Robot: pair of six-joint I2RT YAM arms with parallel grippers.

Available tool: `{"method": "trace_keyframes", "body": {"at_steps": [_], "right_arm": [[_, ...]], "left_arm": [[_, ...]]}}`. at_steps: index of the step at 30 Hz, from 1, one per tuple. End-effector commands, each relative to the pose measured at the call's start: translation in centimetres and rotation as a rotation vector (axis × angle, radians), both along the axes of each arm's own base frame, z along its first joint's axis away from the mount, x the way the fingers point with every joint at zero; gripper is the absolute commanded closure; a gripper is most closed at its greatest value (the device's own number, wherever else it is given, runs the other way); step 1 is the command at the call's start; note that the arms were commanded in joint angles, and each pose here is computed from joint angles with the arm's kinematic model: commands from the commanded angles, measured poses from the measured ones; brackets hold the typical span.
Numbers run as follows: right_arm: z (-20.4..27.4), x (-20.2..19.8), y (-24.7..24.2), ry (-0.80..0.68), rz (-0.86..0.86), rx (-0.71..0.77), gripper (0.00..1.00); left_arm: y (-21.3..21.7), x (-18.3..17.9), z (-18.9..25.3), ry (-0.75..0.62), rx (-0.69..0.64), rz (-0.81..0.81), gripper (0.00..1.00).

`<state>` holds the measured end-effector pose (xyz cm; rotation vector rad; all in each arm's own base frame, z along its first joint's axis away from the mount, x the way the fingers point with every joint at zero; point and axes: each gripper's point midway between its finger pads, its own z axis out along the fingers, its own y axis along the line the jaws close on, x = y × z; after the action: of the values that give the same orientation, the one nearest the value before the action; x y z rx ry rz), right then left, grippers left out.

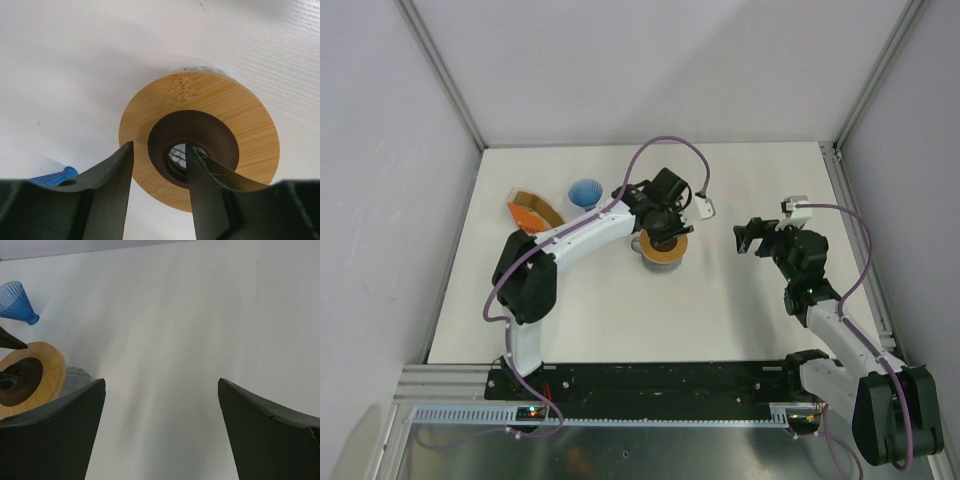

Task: Place the coffee filter in the dripper

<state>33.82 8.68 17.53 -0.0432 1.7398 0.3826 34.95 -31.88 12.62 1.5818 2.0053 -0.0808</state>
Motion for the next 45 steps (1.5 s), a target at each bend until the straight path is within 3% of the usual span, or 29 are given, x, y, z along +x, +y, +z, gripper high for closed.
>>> {"method": "trace_keyframes", "body": {"at_steps": [1,10,15,20,25,28,37,45], "right_arm": [[2.7,0.6,0.3,-0.062,0.007,0.029,0.01],[2.7,0.5,0.3,-0.061,0.011,0.026,0.01],[2.5,0.5,0.3,-0.056,0.012,0.024,0.01],[2.5,0.5,0.5,-0.053,0.020,0.027,0.01],[2.4,0.5,0.6,-0.051,0.028,0.029,0.01],[2.4,0.5,0.8,-0.050,0.037,0.032,0.01],[2.4,0.4,0.9,-0.051,0.043,0.029,0.01],[2.5,0.4,0.9,-0.056,0.044,0.027,0.01]], "left_arm": [[-0.7,1.1,5.3,-0.110,-0.074,0.007,0.48],[0.1,3.1,8.7,-0.224,-0.065,0.047,0.42],[1.5,4.2,11.7,-0.266,-0.121,0.094,0.34],[6.9,8.0,12.8,-0.233,-0.210,0.297,0.29],[15.0,13.9,11.8,-0.163,-0.327,0.628,0.30],[18.5,16.6,10.2,-0.125,-0.371,0.740,0.30],[23.2,19.9,4.7,-0.044,-0.354,0.814,0.25],[24.6,19.4,0.2,0.020,-0.282,0.823,0.29]]}}
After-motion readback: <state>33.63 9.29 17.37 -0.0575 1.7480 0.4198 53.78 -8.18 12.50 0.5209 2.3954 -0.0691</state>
